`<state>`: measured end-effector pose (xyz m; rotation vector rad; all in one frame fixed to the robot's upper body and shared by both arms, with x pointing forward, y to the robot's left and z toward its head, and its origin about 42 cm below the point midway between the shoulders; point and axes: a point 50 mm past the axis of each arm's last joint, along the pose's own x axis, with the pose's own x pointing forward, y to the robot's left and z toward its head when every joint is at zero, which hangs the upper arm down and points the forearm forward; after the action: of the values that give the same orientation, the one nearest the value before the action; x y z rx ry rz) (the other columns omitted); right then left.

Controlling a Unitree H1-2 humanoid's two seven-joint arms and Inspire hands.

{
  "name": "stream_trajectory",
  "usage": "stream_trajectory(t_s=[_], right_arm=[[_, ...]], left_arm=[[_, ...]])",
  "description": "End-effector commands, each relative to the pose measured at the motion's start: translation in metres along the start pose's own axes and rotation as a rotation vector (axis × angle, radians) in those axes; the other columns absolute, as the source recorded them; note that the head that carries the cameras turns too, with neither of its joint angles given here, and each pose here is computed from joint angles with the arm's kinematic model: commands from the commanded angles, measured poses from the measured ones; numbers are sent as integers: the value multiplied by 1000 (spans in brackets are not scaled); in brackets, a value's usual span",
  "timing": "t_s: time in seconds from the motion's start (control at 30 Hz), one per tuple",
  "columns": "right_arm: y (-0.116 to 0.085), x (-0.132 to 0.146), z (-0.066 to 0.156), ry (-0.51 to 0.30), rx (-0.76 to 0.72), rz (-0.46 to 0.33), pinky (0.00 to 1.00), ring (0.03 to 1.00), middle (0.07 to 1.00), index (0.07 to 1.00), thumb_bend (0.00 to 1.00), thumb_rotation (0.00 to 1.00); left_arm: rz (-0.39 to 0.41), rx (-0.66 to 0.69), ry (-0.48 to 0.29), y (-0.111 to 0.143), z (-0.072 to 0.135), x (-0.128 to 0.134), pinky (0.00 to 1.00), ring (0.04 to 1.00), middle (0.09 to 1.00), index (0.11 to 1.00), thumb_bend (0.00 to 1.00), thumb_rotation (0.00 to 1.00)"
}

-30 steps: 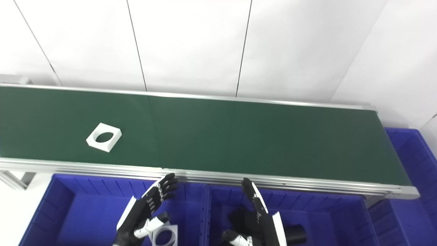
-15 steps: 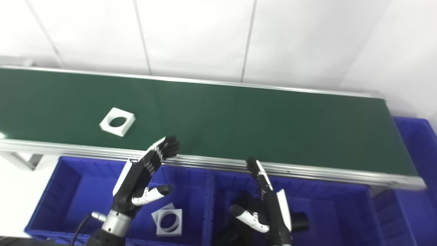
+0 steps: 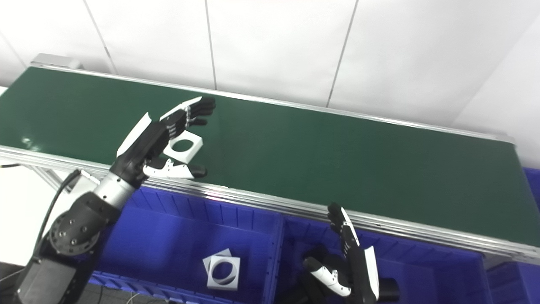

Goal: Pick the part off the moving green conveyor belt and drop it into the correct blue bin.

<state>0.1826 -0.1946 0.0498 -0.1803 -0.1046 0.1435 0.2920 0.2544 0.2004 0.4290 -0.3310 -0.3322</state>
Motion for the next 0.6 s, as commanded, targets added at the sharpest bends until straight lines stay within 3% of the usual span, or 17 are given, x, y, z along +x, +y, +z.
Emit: stream_trajectory(t_s=[0.0,0.2,0.37,0.57], right_arm=[[-3,5,7,-72,3,-5,882,892,905,927,926,672],[-2,6,3,-69,7,-2,871,879,893,922,927,664],[0,7,2,-68,27,11,892,897,906,927,916,647],[-2,9,-1,-64,24,8,894,891,907,924,911,642]], left_arm=[[28,122,-16,23,8,14,850,899,917,906,805,425],[11,347,55,49,-4,30,835,906,937,940,807,339],[-25,466,99,74,-25,48,841,907,937,945,829,186],[-96,601,158,84,-50,74,844,909,925,937,849,110]])
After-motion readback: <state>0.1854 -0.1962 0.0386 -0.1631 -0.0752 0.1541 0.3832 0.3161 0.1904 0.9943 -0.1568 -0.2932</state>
